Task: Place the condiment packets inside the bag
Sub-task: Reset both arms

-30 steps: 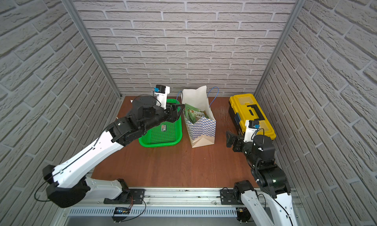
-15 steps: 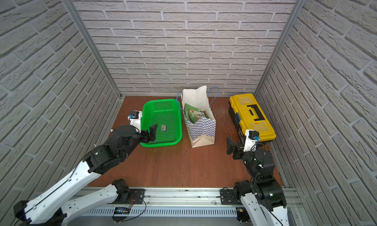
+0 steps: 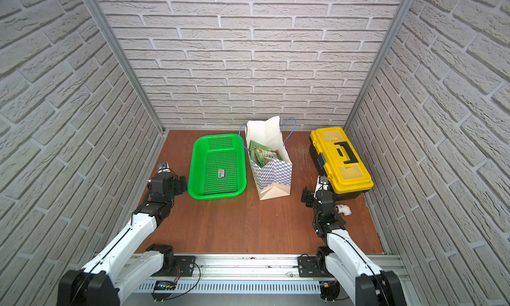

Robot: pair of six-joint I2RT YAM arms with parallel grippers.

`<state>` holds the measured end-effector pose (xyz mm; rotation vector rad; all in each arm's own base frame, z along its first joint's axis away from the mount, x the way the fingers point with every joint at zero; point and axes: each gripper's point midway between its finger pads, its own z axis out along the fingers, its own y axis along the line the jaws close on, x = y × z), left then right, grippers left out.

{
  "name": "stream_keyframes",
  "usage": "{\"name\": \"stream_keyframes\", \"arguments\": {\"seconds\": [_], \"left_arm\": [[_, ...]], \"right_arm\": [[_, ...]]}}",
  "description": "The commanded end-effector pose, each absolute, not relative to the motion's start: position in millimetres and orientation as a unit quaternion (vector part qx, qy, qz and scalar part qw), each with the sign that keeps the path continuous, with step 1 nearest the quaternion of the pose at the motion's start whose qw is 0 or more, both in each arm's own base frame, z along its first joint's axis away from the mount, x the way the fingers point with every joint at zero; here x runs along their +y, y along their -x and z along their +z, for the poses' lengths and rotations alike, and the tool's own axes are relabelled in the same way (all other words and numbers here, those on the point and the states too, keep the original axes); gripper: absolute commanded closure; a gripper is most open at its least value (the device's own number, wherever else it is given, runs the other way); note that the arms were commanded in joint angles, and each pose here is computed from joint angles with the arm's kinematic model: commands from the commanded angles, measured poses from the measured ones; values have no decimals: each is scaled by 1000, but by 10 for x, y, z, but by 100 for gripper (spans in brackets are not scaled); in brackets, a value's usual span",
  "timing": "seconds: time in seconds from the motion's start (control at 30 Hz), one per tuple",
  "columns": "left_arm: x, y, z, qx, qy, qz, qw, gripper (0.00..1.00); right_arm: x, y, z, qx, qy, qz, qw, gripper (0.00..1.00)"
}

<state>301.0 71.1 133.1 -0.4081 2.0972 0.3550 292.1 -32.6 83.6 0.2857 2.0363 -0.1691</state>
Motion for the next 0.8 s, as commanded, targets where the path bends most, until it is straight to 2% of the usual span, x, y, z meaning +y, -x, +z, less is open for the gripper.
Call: {"name": "stream_keyframes", "arguments": {"seconds": [0.0,0.13,0.33,0.5,0.57,0.7,0.77], "left_arm": [[824,-3285,1396,827,157,118,527,2],[1011,-3384,1112,831,190,113,510,2],[922,-3625,1115,812,147,96,557,2],[817,-3774,1053,814,105,129,556,2],[679,-3828,1025,816,72,131,558,2],[462,-3913,897,819,17,113,563,2],[469,-3910,891,821,19,113,560,2]], "right_arm": [[-450,-3214,1258,771,-153,-77,614,1],[-400,-3437,1307,760,-125,-79,633,1],[-305,-3537,1239,766,-74,-85,633,1],[-161,-3638,1081,753,-34,-72,653,1],[-183,-3611,1067,766,-40,-74,638,1],[-290,-3913,992,798,-65,-100,591,1],[-320,-3799,1007,797,-74,-95,591,1]]}}
